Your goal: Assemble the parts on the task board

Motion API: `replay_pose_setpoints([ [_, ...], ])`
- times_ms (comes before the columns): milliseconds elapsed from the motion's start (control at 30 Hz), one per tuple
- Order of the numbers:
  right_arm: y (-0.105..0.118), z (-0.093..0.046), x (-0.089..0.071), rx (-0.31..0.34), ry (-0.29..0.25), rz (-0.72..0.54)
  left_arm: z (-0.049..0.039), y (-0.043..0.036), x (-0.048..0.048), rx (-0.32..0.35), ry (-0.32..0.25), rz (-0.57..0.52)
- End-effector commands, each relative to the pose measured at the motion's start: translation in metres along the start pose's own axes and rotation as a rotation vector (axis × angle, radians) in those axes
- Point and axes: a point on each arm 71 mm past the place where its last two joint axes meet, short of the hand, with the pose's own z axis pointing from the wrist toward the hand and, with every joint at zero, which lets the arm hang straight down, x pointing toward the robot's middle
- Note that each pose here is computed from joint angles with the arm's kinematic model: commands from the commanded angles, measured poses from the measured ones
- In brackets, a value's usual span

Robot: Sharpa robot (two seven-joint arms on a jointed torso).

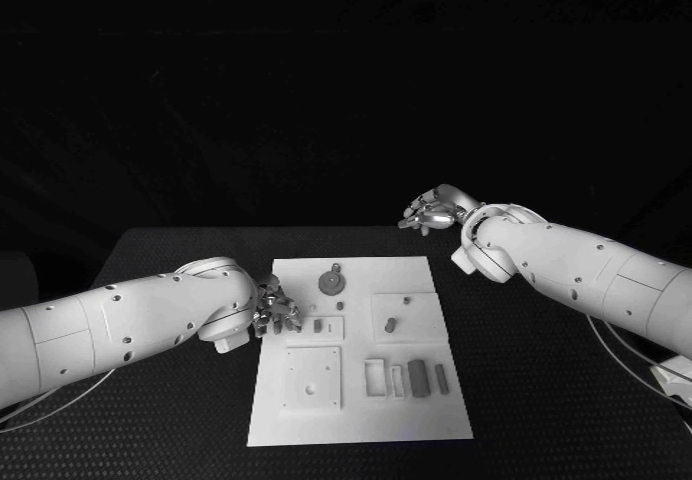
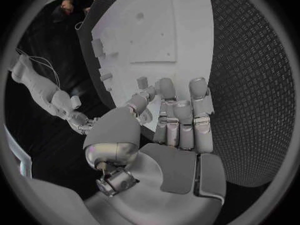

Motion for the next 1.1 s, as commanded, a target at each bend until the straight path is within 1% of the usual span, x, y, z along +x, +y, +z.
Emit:
replay_pose_setpoints([
  [33, 0.0016, 0.0000, 0.0015, -0.015, 0.018, 0.005, 0.0008, -0.0019, 0.0016, 0.006, -0.001, 0.008],
  [233, 0.0014, -0.0002, 0.0015, -0.015, 0.020, 0.006, 0.0019, -0.0020, 0.0040, 0.001, 0.015, 0.023],
  [600, 0.0016, -0.0002, 0.0020, -0.016, 0.024, 0.008, 0.0036, -0.0031, 0.0058, 0.002, 0.003, 0.062],
  [833, 0.0012, -0.0003, 0.0017, -0.015, 0.024, 0.007, 0.0041, -0.0007, 0.0047, -0.003, -0.005, 0.073],
  [967, 0.0011, -0.0003, 0.0016, -0.014, 0.024, 0.007, 0.0040, 0.0002, 0.0051, -0.007, 0.005, 0.079],
  [1100, 0.0013, -0.0003, 0.0018, -0.015, 0.024, 0.008, 0.0041, -0.0011, 0.0065, -0.006, 0.018, 0.091],
])
